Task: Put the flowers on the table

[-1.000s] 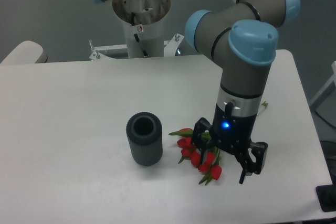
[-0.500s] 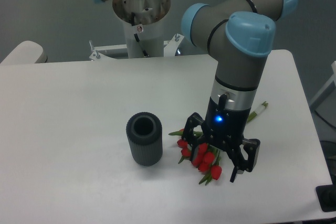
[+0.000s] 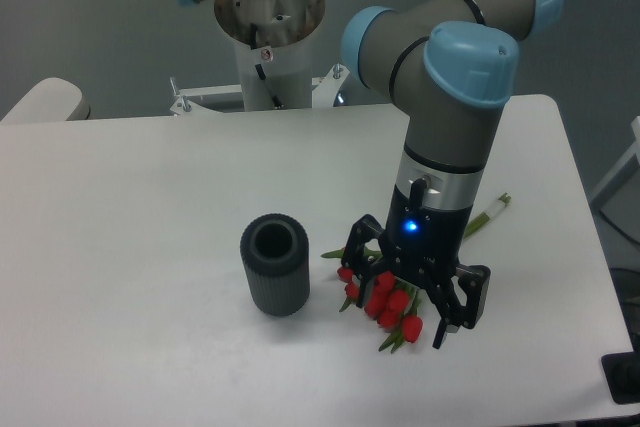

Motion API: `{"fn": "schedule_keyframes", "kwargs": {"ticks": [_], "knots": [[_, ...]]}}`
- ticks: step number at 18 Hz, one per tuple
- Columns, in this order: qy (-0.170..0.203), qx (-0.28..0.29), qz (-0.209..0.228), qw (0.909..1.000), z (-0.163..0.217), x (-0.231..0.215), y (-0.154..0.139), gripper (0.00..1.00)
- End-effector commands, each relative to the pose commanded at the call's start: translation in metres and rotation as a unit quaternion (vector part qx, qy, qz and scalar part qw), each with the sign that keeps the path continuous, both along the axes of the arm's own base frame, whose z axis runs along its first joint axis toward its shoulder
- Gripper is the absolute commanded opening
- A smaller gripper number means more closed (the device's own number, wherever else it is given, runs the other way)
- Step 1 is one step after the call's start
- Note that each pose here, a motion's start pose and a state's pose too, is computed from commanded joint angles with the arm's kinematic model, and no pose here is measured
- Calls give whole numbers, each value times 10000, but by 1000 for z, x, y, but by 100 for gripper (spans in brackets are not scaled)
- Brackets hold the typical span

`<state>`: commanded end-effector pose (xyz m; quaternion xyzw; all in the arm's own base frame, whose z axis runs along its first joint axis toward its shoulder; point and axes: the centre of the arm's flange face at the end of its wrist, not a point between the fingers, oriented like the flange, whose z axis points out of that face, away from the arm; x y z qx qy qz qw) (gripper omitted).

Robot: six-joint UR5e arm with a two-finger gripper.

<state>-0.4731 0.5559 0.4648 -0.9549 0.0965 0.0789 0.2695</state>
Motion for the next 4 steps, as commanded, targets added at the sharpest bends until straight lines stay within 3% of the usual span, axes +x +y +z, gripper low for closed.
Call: {"fn": "schedule_keyframes", "kwargs": {"ticks": [4], "knots": [[10,4,1,10000,0,-1,-1,99]]}}
